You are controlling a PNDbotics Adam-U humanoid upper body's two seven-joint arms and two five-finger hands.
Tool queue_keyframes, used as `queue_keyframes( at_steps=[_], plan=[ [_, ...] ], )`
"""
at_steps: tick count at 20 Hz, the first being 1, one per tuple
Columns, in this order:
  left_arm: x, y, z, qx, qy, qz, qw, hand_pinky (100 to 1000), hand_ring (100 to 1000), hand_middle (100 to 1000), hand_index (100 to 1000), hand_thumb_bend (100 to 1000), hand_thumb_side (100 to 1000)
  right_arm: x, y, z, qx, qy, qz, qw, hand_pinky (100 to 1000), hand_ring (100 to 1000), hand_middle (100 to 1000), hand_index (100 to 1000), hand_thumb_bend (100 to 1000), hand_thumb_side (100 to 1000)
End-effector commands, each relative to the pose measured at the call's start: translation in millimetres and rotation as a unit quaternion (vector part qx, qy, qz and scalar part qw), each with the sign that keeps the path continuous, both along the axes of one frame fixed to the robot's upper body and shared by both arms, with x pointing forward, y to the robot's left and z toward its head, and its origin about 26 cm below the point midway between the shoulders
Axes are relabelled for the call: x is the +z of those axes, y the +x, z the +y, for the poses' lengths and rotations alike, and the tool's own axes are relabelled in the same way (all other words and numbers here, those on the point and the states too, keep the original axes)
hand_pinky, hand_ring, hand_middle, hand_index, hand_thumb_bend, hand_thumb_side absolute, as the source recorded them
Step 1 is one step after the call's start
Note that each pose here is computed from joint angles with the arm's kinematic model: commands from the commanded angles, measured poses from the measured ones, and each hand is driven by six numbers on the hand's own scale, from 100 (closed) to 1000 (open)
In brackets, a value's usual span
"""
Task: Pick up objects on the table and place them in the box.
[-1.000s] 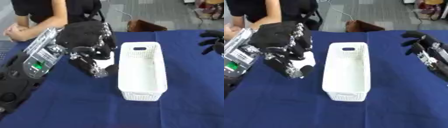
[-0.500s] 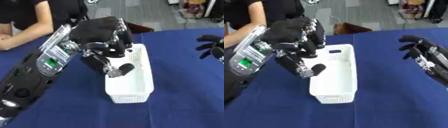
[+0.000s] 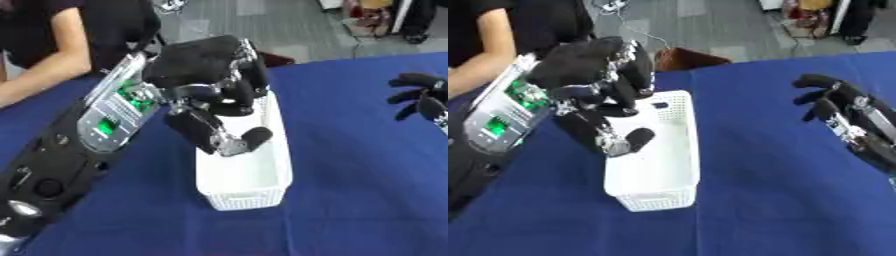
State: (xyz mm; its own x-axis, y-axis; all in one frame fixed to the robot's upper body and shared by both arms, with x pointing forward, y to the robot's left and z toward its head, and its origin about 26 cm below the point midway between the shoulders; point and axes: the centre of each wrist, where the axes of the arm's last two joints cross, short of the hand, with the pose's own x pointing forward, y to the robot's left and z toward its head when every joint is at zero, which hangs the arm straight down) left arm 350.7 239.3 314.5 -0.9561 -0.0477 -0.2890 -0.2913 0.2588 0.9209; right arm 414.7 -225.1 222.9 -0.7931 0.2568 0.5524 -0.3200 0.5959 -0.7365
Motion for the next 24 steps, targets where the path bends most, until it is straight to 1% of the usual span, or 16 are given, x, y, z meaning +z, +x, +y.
queue_keyframes(
  at_steps=[1, 5, 6, 7, 8, 11, 12, 15, 17, 18, 19, 20, 21, 22, 23, 24],
  plan=[
    [10.4, -3.1, 2.6, -0.025, 0.063, -0.042, 0.997, 100, 100, 100, 100, 100, 399, 9.8, -0.5, 0.4, 0.002, -0.003, -0.015, 1.000, 617, 771, 856, 946, 126, 829],
    [10.9, -4.1, 3.4, -0.028, 0.051, -0.044, 0.997, 100, 100, 100, 100, 100, 410, 9.5, -0.3, -1.9, -0.002, -0.003, -0.014, 1.000, 616, 772, 857, 947, 124, 830],
    [11.0, -4.6, 3.3, -0.031, 0.044, -0.045, 0.998, 100, 100, 100, 100, 100, 427, 9.4, -0.2, -2.8, -0.004, -0.002, -0.014, 1.000, 615, 772, 859, 958, 122, 830],
    [11.3, -5.2, 3.3, -0.035, 0.034, -0.046, 0.998, 100, 100, 100, 100, 100, 417, 9.4, -0.2, -4.0, -0.006, 0.000, -0.014, 1.000, 615, 772, 858, 952, 123, 830],
    [11.8, -5.7, 3.4, -0.039, 0.021, -0.048, 0.998, 100, 100, 100, 100, 100, 431, 9.5, -0.2, -5.0, -0.009, 0.002, -0.014, 1.000, 614, 779, 867, 1000, 113, 831],
    [11.3, -4.2, 4.9, -0.044, -0.019, -0.053, 0.997, 100, 100, 100, 100, 100, 441, 12.2, -0.4, -6.7, -0.017, 0.009, -0.019, 1.000, 615, 784, 874, 1000, 108, 830],
    [9.9, -2.6, 5.0, -0.043, -0.028, -0.054, 0.997, 100, 100, 100, 100, 100, 485, 13.8, -0.5, -6.8, -0.021, 0.011, -0.023, 0.999, 649, 846, 928, 1000, 100, 821],
    [3.7, 6.2, 7.6, -0.034, -0.056, -0.052, 0.997, 100, 100, 100, 100, 100, 501, 19.7, -1.4, -5.8, -0.036, 0.023, -0.042, 0.998, 680, 888, 964, 1000, 100, 808],
    [0.5, 12.0, 10.5, -0.021, -0.063, -0.054, 0.996, 100, 100, 100, 100, 100, 439, 23.8, -2.5, -4.9, -0.047, 0.037, -0.057, 0.997, 703, 903, 973, 1000, 100, 800],
    [-0.7, 14.1, 11.2, -0.015, -0.063, -0.058, 0.996, 100, 100, 100, 130, 100, 373, 25.9, -3.2, -4.0, -0.050, 0.042, -0.065, 0.996, 734, 913, 976, 1000, 100, 795],
    [-1.9, 15.6, 11.3, -0.009, -0.061, -0.062, 0.996, 100, 100, 100, 179, 100, 341, 28.2, -4.1, -2.9, -0.053, 0.046, -0.074, 0.995, 749, 919, 978, 1000, 100, 792],
    [-4.3, 16.8, 10.4, -0.005, -0.055, -0.064, 0.996, 100, 100, 152, 256, 100, 307, 29.9, -4.8, -1.8, -0.055, 0.048, -0.082, 0.994, 773, 924, 980, 1000, 100, 788],
    [-5.8, 17.6, 9.7, 0.001, -0.045, -0.069, 0.997, 100, 136, 243, 336, 100, 290, 31.7, -5.5, -0.7, -0.057, 0.050, -0.089, 0.993, 791, 926, 980, 1000, 100, 785],
    [-7.5, 18.3, 9.1, 0.007, -0.035, -0.073, 0.997, 192, 336, 409, 479, 100, 266, 32.7, -6.0, 0.2, -0.058, 0.052, -0.095, 0.992, 817, 930, 980, 1000, 100, 781],
    [-10.4, 19.7, 9.3, 0.019, -0.015, -0.075, 0.997, 390, 467, 523, 585, 100, 253, 34.2, -6.7, 1.1, -0.059, 0.053, -0.102, 0.992, 822, 928, 979, 1000, 100, 780],
    [-12.9, 20.9, 9.2, 0.029, 0.000, -0.078, 0.997, 455, 524, 576, 625, 100, 251, 35.0, -7.2, 1.8, -0.060, 0.054, -0.106, 0.991, 822, 928, 979, 1000, 100, 780]
  ],
)
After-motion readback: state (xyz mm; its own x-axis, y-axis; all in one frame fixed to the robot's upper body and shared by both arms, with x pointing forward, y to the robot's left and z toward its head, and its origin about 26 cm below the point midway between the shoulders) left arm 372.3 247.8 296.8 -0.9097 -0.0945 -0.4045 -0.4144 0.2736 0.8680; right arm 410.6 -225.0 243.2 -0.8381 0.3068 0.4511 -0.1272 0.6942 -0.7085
